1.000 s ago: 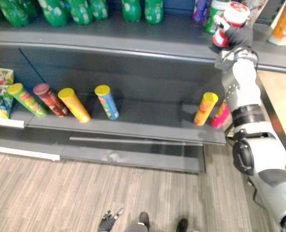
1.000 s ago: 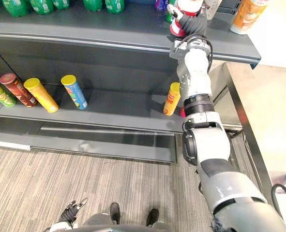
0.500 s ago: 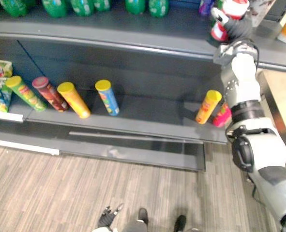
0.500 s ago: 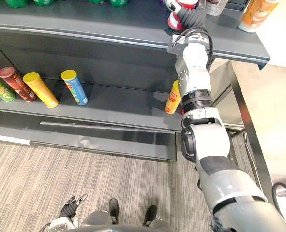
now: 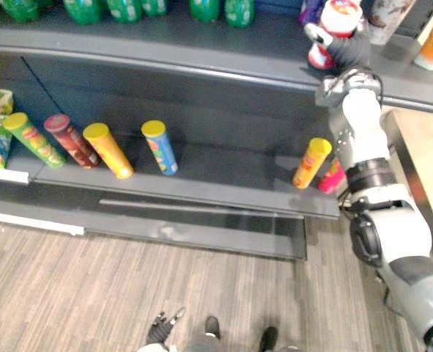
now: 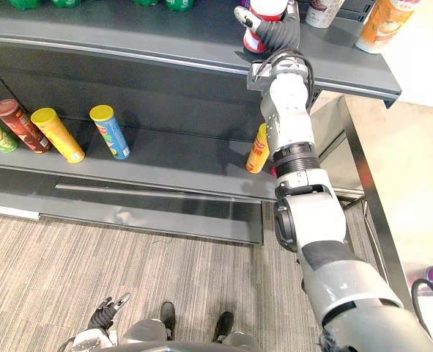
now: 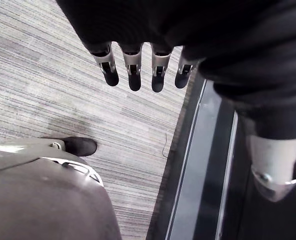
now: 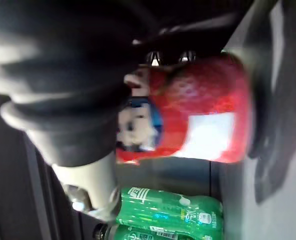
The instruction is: Put the gum and the chips on the shelf.
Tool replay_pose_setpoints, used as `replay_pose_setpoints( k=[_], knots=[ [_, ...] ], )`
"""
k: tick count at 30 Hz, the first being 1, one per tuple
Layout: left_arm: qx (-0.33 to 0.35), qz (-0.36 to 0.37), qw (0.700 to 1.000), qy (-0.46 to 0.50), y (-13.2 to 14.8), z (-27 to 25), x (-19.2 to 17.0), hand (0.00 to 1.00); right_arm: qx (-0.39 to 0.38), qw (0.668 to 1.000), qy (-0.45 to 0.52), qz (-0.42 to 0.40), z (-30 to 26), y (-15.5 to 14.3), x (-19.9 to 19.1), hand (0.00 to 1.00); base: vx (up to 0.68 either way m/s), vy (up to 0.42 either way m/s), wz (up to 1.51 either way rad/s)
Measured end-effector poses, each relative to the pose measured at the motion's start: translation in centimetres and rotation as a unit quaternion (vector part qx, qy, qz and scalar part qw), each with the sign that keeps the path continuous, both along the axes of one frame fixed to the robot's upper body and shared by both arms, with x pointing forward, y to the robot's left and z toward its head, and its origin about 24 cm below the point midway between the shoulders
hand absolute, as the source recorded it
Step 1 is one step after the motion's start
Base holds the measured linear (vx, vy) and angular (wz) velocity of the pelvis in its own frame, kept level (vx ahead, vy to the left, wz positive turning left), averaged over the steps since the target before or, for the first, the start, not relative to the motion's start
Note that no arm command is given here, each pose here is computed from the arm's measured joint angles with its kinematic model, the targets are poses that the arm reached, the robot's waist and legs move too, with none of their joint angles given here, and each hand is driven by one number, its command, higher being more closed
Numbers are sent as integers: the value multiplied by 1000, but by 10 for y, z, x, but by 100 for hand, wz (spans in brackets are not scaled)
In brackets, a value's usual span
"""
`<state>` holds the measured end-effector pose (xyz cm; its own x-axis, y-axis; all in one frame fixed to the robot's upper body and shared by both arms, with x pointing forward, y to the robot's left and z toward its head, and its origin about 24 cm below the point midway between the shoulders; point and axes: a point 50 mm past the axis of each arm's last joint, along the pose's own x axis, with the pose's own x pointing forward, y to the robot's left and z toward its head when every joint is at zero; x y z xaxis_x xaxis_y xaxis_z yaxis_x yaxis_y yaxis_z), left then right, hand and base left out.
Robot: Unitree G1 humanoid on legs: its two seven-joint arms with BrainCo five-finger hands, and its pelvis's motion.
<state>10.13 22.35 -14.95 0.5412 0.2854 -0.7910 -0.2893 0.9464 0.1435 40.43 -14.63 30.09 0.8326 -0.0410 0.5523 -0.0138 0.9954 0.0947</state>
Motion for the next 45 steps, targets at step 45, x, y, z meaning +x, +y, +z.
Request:
replay_pose_setpoints(
  k=[45],
  knots=[
    [23, -24, 999, 26, 8, -2, -11, 0, 30, 979, -129, 153, -60, 52, -100, 0, -1, -3, -2]
  ],
)
